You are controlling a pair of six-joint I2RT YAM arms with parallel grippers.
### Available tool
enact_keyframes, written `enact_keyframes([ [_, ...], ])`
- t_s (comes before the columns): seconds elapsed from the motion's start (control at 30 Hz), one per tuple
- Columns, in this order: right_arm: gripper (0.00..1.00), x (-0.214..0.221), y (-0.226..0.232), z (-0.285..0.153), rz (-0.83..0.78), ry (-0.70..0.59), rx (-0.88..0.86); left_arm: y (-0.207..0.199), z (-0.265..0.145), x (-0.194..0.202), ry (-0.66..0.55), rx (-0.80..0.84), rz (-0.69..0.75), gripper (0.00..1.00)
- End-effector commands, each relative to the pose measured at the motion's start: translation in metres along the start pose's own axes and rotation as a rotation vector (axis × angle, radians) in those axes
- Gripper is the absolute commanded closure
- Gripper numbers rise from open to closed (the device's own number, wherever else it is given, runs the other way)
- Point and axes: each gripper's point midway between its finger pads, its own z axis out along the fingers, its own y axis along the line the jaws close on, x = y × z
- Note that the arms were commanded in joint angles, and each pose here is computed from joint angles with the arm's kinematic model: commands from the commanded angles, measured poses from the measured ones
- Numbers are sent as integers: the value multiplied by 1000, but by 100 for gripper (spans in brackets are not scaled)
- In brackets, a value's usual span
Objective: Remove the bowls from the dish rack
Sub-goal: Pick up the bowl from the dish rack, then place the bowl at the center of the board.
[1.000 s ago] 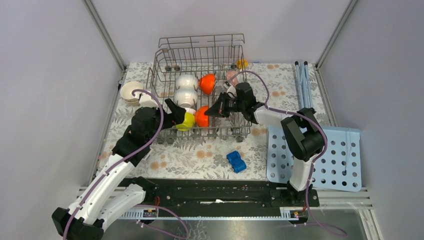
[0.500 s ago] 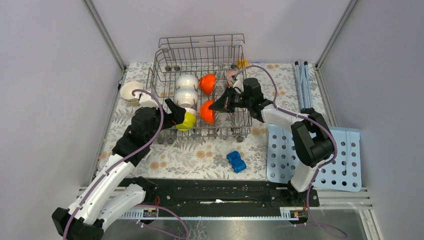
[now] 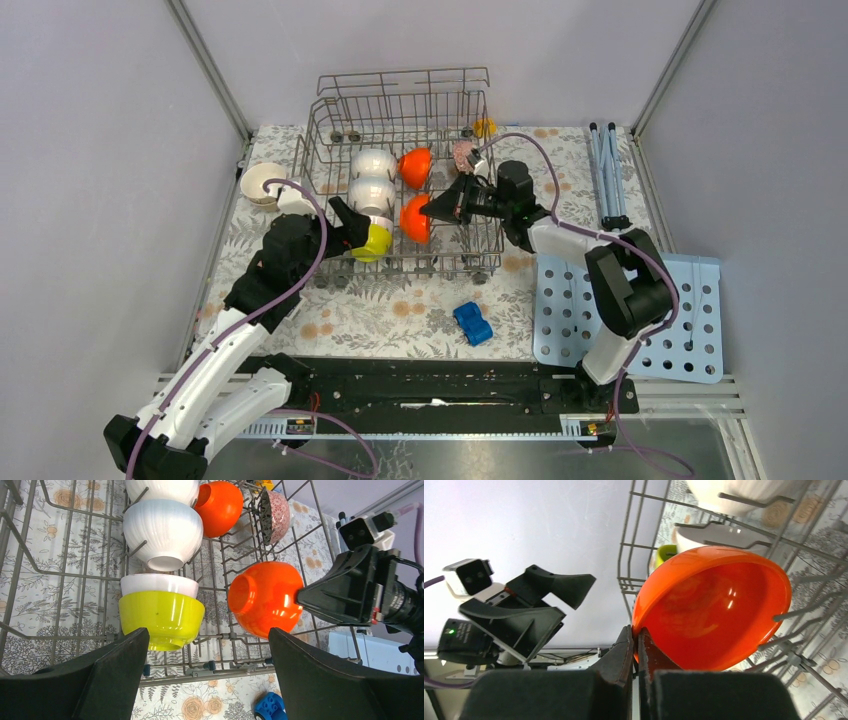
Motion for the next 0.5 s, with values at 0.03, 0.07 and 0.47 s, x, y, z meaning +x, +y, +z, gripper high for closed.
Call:
enact_keyframes([
  [0.03,100,-11,79,-23,-175,-50,-204,1,-1,-11,-50,-9,-12,7],
  [0.07,100,-10,82,-25,-187,-52,-207,1,-1,-11,-51,-9,-13,7],
  [0.47,100,-7,110,-49,-401,-109,-75,5,-4,-17,-83,-27,-15,7],
])
